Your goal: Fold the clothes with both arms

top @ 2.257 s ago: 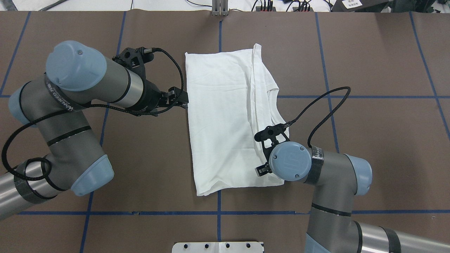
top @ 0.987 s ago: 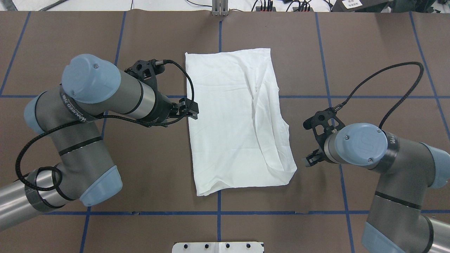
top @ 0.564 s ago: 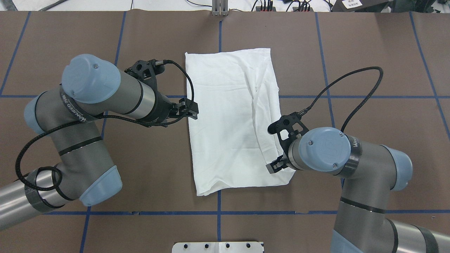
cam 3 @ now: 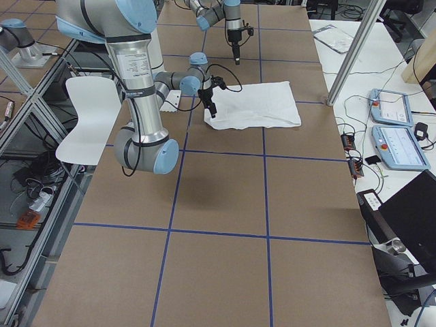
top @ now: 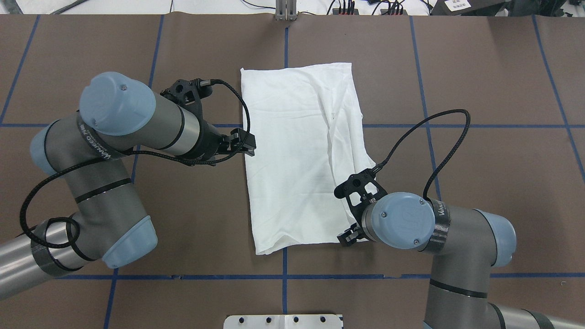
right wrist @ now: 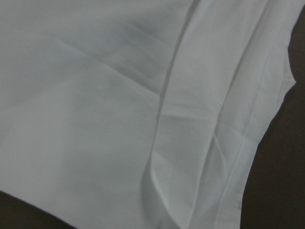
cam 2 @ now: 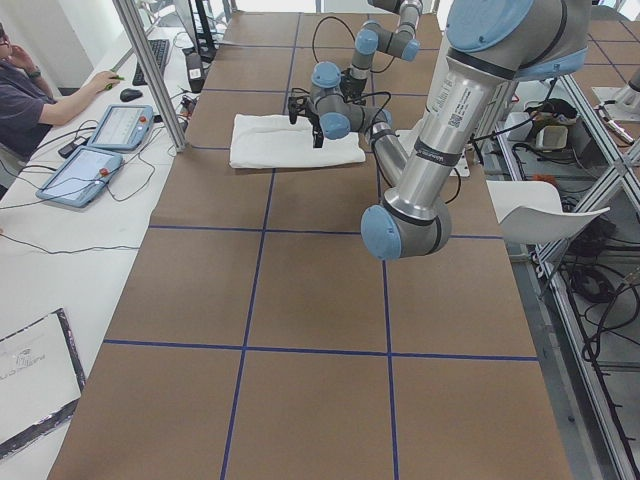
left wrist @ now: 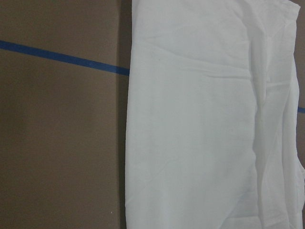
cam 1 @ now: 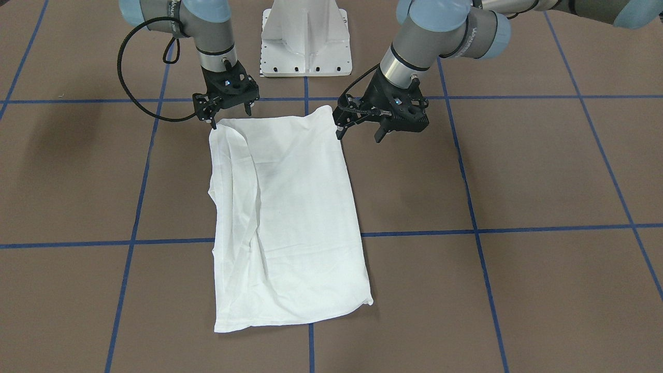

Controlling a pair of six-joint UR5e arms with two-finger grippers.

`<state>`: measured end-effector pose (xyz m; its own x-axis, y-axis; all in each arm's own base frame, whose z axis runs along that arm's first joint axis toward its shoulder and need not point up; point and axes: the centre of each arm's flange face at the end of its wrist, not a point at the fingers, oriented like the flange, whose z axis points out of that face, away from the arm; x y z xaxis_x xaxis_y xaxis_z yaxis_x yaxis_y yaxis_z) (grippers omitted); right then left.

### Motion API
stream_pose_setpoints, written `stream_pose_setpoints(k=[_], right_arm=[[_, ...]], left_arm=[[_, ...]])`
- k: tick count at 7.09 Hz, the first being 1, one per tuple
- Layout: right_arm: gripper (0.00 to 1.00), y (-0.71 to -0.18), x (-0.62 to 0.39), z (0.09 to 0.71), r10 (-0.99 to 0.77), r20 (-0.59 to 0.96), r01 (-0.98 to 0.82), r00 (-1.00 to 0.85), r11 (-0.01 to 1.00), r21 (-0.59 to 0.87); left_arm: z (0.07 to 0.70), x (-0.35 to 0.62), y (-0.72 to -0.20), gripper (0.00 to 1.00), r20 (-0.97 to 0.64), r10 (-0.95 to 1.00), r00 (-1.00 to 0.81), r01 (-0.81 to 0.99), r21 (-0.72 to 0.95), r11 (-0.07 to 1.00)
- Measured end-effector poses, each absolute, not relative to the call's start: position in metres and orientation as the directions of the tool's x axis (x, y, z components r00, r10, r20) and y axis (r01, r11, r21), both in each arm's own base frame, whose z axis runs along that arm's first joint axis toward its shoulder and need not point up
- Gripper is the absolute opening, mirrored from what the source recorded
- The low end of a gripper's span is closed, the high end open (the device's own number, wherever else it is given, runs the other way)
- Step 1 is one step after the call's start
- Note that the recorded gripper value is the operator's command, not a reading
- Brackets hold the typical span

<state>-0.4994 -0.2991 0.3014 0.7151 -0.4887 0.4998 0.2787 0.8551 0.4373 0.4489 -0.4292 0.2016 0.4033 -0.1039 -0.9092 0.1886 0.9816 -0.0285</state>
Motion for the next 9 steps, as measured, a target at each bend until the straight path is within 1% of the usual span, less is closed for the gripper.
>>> stream_pose_setpoints(k=[3,7,9], right_arm=[[0.98,-0.311,-0.504,0.318,-0.475,0.449,0.273,0.757,0.854,0.442],[0.98,-0.309,-0.513,0.328,-0.477,0.433,0.289,0.765,0.854,0.432],[0.97,-0.319,-0.512,0.337,-0.466,0.422,0.287,0.778,0.860,0.421]], left_arm=[[0.212,0.456,-0.435,1.00,-0.915,-0.098,0.391,0.189,-0.024,0.982],[0.214,0.458,-0.436,1.00,-0.916,-0.096,0.389,0.190,-0.022,0.982],[0.214,0.458,-0.436,1.00,-0.916,-0.097,0.388,0.189,-0.023,0.982]])
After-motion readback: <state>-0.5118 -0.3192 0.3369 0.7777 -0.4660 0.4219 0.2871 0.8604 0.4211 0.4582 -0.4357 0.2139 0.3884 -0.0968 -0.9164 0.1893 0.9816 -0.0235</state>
